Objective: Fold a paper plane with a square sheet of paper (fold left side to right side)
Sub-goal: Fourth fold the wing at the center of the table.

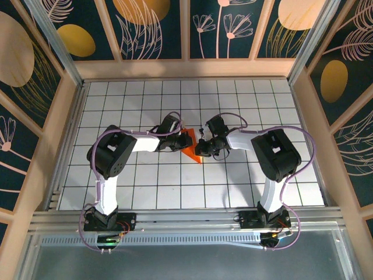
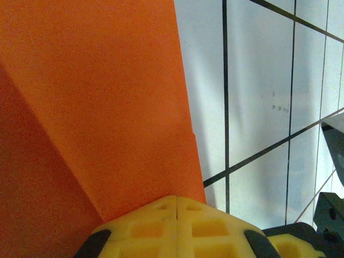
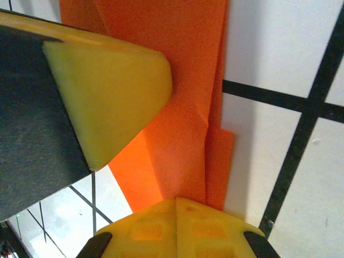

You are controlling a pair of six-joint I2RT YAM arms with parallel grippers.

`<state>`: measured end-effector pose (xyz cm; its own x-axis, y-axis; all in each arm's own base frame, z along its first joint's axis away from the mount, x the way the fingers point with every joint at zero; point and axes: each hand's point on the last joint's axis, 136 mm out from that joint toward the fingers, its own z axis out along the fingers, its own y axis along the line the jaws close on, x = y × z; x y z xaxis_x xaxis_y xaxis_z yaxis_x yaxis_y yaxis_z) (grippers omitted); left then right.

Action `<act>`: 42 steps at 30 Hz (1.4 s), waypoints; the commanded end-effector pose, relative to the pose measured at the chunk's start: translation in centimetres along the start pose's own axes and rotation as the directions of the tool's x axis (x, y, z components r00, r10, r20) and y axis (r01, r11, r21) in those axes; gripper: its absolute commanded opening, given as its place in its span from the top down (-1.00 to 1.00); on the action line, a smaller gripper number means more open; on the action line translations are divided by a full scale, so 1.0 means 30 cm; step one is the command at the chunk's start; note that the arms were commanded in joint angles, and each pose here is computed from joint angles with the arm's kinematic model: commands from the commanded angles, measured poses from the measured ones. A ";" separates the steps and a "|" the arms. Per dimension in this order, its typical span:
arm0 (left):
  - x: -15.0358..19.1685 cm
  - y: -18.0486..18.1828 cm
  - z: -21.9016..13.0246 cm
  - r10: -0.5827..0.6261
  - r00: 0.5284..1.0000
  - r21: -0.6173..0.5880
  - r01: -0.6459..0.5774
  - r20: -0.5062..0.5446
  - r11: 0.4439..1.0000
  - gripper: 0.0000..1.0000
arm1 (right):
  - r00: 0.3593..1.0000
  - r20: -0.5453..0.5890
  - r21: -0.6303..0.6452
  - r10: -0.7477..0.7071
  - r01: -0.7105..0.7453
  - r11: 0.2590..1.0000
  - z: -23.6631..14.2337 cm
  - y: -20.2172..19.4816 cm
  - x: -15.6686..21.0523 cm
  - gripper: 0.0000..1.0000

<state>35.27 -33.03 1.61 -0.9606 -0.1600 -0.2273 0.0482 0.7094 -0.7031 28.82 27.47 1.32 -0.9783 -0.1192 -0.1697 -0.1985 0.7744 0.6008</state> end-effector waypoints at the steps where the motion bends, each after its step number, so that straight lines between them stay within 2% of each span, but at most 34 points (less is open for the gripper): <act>1: -0.008 0.063 0.031 -0.009 1.000 -0.070 0.010 0.011 0.998 1.00 | 0.992 -0.096 0.281 0.078 -0.048 0.959 0.047 -0.241 0.130 1.00; 11: -0.094 0.138 -0.011 -0.018 0.997 -0.126 0.028 0.076 0.992 1.00 | 0.989 -0.126 0.289 0.082 -0.043 0.956 0.054 -0.258 0.158 1.00; 22: -0.315 0.265 -0.062 -0.026 0.983 -0.189 0.061 0.183 0.980 1.00 | 0.987 -0.136 0.281 0.091 -0.050 0.959 0.061 -0.259 0.171 1.00; 30: -0.420 0.356 -0.089 -0.042 0.972 -0.227 0.097 0.232 0.969 1.00 | 0.986 -0.136 0.273 0.095 -0.055 0.960 0.063 -0.257 0.176 1.00; 36: -0.493 0.357 -0.116 -0.022 0.968 -0.230 0.081 0.249 0.970 1.00 | 0.987 -0.132 0.266 0.090 -0.052 0.963 0.064 -0.250 0.167 1.00; 39: -0.503 0.317 -0.146 0.003 0.965 -0.206 0.054 0.264 0.977 1.00 | 0.989 -0.123 0.256 0.086 -0.052 0.965 0.063 -0.240 0.153 1.00; 42: -0.466 0.244 -0.201 0.029 0.960 -0.140 0.011 0.279 0.990 1.00 | 0.990 -0.115 0.252 0.082 -0.051 0.966 0.062 -0.233 0.139 1.00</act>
<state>48.71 -21.32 1.83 -0.8498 -0.3541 -0.3905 -0.0539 0.7953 -0.6038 29.87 27.92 1.33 -0.9661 -0.1322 -0.2218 -0.2417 0.7654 0.5964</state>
